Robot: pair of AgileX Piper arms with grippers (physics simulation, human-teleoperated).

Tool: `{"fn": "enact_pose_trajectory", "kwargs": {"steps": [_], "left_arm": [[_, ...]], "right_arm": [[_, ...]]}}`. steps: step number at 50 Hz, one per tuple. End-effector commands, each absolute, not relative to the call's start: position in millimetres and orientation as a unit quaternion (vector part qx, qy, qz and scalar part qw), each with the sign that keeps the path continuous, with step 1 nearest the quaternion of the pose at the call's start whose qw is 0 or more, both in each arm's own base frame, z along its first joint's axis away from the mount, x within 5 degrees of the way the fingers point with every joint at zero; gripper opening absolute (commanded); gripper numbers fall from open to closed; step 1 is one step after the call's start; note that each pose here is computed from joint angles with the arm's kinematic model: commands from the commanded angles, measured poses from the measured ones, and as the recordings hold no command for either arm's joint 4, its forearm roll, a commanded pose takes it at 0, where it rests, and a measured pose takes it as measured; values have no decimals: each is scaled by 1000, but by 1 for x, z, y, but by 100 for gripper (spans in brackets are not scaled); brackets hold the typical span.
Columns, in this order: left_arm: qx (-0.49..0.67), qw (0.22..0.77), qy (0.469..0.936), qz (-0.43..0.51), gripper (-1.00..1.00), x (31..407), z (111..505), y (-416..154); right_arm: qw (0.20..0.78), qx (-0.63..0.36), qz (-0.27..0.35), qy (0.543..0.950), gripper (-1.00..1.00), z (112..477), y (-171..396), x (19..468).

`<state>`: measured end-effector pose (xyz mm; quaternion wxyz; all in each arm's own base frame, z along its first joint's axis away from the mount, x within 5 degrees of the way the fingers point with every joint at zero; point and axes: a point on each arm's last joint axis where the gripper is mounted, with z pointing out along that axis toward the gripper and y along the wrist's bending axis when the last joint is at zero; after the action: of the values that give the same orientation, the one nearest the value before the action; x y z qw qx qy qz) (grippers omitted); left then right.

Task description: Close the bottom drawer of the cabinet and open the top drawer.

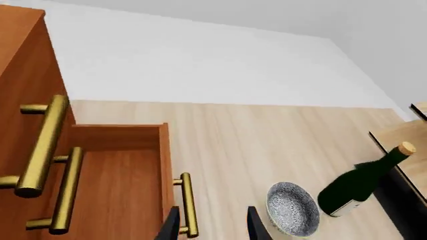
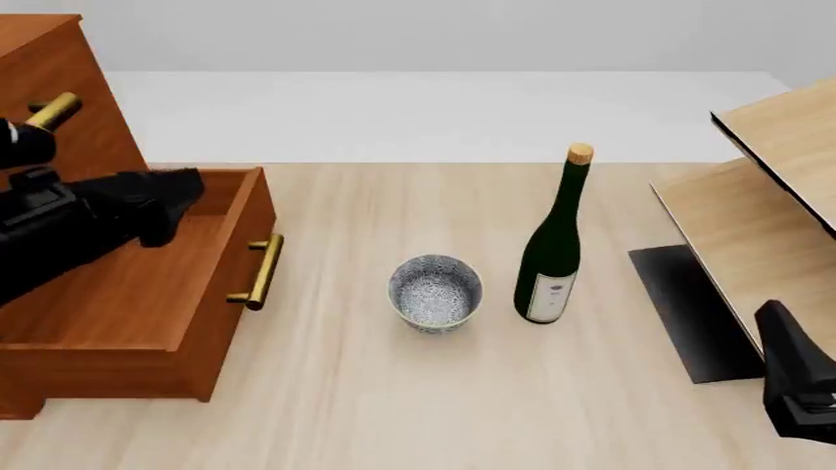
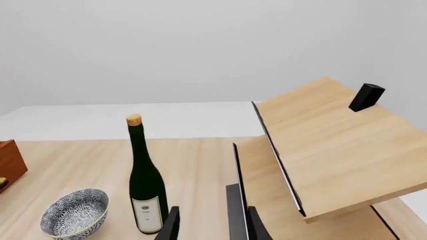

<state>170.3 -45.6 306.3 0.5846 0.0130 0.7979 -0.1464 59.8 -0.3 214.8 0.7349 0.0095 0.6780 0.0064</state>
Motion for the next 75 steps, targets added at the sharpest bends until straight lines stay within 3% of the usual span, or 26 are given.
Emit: {"fn": "enact_pose_trajectory", "kwargs": {"steps": [1,28,36,75], "left_arm": [[12,518,836,-177,100,192,298,-69],[9,445,874,-196,100,200,288,-91],[2,396,896,-202,100,199,263,-102],[-61,302,938,-162,100,201,225,-91]], "right_arm": [[734,10,8,679,100,215,0,60],[732,13,17,681,100,215,0,61],[730,15,23,683,100,215,1,62],[718,55,43,692,100,216,-1,75]]}}
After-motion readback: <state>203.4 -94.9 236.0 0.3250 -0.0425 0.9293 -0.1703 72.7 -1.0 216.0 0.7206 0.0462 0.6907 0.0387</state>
